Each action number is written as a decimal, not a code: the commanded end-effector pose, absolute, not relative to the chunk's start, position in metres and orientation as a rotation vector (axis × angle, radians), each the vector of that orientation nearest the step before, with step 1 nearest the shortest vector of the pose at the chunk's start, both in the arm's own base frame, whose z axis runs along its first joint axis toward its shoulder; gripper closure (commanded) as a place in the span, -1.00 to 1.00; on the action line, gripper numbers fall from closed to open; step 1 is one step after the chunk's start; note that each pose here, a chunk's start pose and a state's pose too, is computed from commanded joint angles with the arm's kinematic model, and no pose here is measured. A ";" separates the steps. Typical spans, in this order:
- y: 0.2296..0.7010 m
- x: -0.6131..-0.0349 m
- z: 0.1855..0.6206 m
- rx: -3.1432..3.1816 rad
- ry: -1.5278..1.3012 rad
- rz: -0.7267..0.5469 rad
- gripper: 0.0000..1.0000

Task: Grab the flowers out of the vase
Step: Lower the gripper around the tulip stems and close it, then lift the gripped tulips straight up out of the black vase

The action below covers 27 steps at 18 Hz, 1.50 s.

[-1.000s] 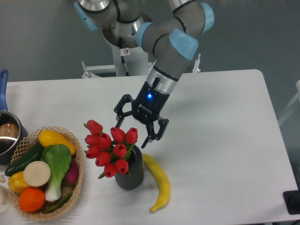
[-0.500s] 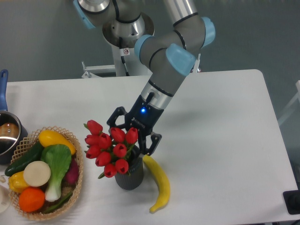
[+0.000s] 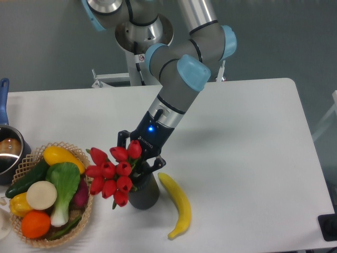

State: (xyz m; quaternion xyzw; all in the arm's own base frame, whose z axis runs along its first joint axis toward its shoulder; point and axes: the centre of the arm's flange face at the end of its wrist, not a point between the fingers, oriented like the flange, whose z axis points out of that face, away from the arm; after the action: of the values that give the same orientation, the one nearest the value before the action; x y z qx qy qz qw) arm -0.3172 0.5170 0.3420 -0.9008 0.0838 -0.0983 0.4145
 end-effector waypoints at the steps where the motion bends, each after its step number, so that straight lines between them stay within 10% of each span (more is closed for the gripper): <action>1: 0.516 -0.316 0.347 -2.259 0.215 -0.238 1.00; 27: 0.467 -0.318 0.489 -2.080 -0.010 -0.197 1.00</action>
State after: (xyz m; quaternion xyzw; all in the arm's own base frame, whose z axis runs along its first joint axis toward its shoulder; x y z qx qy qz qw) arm -0.3181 0.4673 0.4894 -0.8608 -0.0040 -0.0814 0.5024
